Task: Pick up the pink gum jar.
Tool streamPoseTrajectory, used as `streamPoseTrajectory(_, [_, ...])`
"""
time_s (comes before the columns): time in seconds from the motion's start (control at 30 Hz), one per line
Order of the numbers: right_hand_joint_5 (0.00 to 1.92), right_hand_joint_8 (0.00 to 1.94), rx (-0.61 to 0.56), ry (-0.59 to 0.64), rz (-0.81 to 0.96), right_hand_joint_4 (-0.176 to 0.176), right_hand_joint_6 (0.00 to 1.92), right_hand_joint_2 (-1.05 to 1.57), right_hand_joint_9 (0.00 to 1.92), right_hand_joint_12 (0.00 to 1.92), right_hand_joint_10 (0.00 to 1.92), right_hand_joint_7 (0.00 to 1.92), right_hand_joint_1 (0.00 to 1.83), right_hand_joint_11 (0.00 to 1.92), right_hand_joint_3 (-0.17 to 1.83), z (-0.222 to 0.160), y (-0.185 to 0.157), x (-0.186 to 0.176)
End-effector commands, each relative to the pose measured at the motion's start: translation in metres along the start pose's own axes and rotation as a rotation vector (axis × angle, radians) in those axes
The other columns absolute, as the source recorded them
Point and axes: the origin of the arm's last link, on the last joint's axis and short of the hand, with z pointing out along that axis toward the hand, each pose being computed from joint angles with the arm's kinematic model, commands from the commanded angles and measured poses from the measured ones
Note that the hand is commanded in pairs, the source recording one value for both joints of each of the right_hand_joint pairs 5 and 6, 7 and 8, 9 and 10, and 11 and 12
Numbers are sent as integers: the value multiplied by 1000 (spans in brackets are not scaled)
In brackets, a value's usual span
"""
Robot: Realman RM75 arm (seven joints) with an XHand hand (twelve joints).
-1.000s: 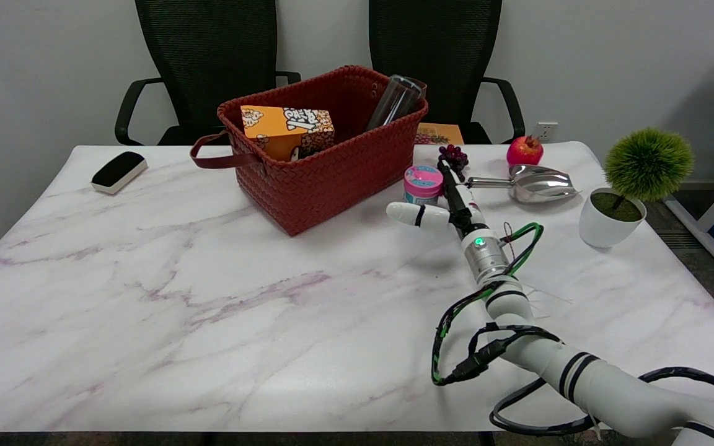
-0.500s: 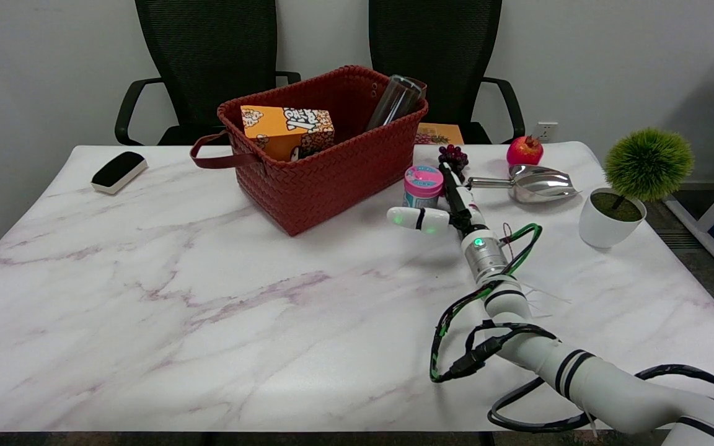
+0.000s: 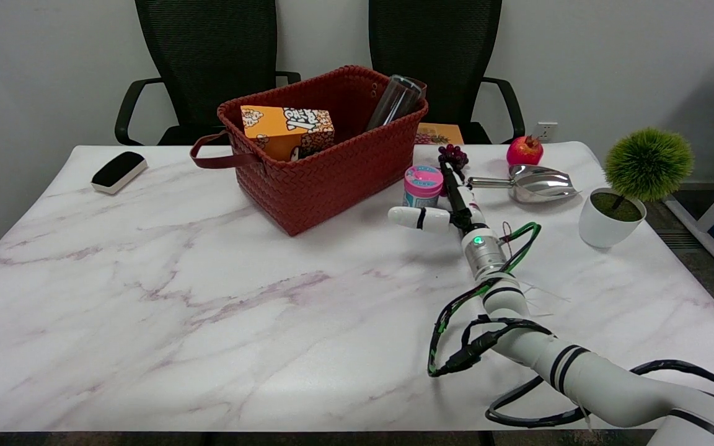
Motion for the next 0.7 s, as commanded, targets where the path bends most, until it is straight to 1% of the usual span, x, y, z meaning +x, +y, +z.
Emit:
streamPoseTrajectory(0.03, [0,0,0,12,-6,0,0,-15,0,0,0,0,1015,0,162,4,-1,-2])
streamPoseTrajectory(0.23, [0,0,9,7,-8,0,0,-38,0,0,0,0,1023,0,183,3,-3,-4])
streamPoseTrajectory(0.43, [0,0,30,36,-4,0,0,-59,0,0,0,0,1038,0,192,1,-6,-6])
streamPoseTrajectory(0.6, [0,0,31,34,-5,0,0,-79,0,0,0,0,1050,0,194,0,-5,-7])
streamPoseTrajectory(0.7, [0,0,28,33,-7,0,0,-93,0,26,0,0,1055,26,205,0,-4,-7])
